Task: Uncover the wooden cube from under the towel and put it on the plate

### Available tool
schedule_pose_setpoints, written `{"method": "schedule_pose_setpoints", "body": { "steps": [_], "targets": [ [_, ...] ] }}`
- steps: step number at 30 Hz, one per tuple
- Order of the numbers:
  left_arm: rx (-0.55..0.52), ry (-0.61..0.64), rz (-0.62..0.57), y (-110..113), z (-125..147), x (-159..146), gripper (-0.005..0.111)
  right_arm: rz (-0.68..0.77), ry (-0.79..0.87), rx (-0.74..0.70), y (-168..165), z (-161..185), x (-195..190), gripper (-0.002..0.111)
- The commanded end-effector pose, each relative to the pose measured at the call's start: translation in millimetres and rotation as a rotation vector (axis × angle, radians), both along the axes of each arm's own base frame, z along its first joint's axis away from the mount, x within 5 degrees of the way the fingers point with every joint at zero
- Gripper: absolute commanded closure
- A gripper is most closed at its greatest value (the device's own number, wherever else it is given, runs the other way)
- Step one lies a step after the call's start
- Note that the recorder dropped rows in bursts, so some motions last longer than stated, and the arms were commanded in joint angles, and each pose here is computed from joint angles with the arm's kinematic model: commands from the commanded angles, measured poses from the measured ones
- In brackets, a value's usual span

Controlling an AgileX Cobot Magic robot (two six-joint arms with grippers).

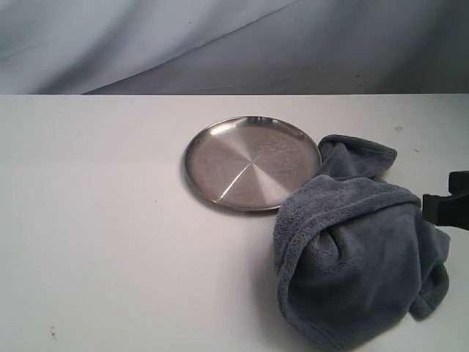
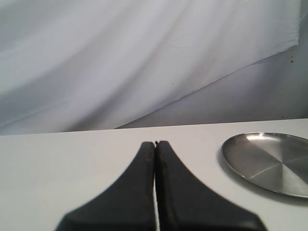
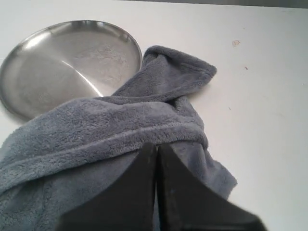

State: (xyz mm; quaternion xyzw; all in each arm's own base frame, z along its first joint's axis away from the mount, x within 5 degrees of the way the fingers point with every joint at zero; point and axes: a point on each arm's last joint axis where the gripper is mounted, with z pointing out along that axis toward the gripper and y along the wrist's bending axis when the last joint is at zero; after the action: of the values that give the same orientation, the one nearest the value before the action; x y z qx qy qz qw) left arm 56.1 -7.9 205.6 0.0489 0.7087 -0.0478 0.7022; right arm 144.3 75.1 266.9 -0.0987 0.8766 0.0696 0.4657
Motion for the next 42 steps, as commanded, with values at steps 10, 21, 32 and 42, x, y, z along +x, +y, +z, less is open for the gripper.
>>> {"method": "schedule_pose_setpoints", "body": {
  "steps": [10, 21, 32, 42],
  "targets": [
    [-0.006, -0.01, 0.003, 0.2, -0.3, -0.1, 0.107, 0.255, 0.065, -0.078, 32.5, -37.7, 62.7, 0.108],
    [-0.006, -0.01, 0.003, 0.2, -0.3, -0.1, 0.107, 0.217, 0.317, -0.061, 44.2, -42.6, 77.5, 0.107],
    [-0.006, -0.01, 0.003, 0.2, -0.3, -0.1, 0.107, 0.231, 0.273, -0.03, 51.6, -40.6, 78.9, 0.042],
    [-0.006, -0.01, 0.003, 0.2, -0.3, -0.1, 0.107, 0.292, 0.287, -0.079, 57.5, -44.4, 74.9, 0.042]
  ]
}}
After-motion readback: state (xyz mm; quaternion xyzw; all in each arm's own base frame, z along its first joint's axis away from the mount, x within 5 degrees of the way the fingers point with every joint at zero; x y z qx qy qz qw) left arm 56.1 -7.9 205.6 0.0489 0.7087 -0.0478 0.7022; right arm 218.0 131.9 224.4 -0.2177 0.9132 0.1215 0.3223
